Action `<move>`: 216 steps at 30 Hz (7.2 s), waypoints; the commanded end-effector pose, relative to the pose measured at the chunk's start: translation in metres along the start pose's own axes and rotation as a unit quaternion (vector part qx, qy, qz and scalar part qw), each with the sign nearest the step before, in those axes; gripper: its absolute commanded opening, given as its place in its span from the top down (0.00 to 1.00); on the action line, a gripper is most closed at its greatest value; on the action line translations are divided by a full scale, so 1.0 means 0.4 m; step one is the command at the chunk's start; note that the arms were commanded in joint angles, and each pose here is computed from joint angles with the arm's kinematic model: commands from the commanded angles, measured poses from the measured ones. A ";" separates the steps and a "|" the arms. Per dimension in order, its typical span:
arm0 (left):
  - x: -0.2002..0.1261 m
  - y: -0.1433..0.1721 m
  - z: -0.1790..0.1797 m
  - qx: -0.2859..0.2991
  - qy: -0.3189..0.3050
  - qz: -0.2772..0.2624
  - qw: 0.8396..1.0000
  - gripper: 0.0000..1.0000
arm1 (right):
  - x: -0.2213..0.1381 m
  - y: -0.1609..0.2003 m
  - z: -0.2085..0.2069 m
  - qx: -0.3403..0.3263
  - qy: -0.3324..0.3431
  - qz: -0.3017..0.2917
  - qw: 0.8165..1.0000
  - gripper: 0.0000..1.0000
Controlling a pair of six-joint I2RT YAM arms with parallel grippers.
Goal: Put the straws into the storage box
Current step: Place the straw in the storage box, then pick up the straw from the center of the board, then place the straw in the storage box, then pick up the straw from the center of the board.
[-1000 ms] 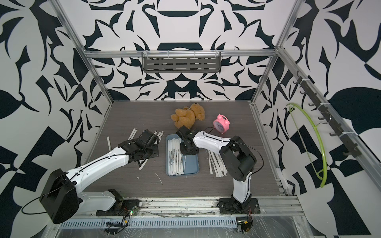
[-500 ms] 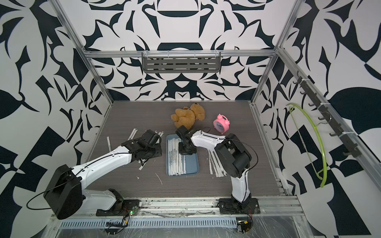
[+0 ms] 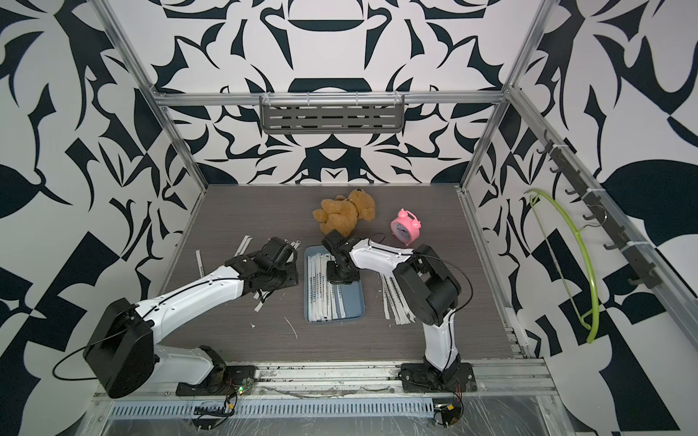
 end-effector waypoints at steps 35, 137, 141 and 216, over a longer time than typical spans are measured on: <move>-0.095 -0.098 -0.075 0.078 0.004 -0.216 0.973 0.30 | -0.236 -0.076 -0.574 0.181 0.101 -0.063 0.976 0.64; -0.064 -0.024 0.023 0.029 -0.003 -0.108 0.994 0.36 | -0.024 -0.007 -0.042 -0.008 0.005 0.011 1.000 0.79; -0.065 -0.032 0.056 0.018 -0.003 -0.105 0.994 0.38 | -0.042 -0.006 -0.040 -0.012 0.004 0.009 1.000 0.75; 0.182 -0.116 0.352 0.097 -0.089 0.161 0.978 0.94 | -0.142 0.005 -0.018 -0.023 -0.045 -0.032 0.998 0.67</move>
Point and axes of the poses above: each gripper's point midway between its finger pads, its own x axis out along the fingers, its own z axis along the line the jaws close on, y = z × x, the point moved 2 cm from there along -x, back along the fingers, and after that the axes turned 14 degrees about x, right-handed, at the moved point
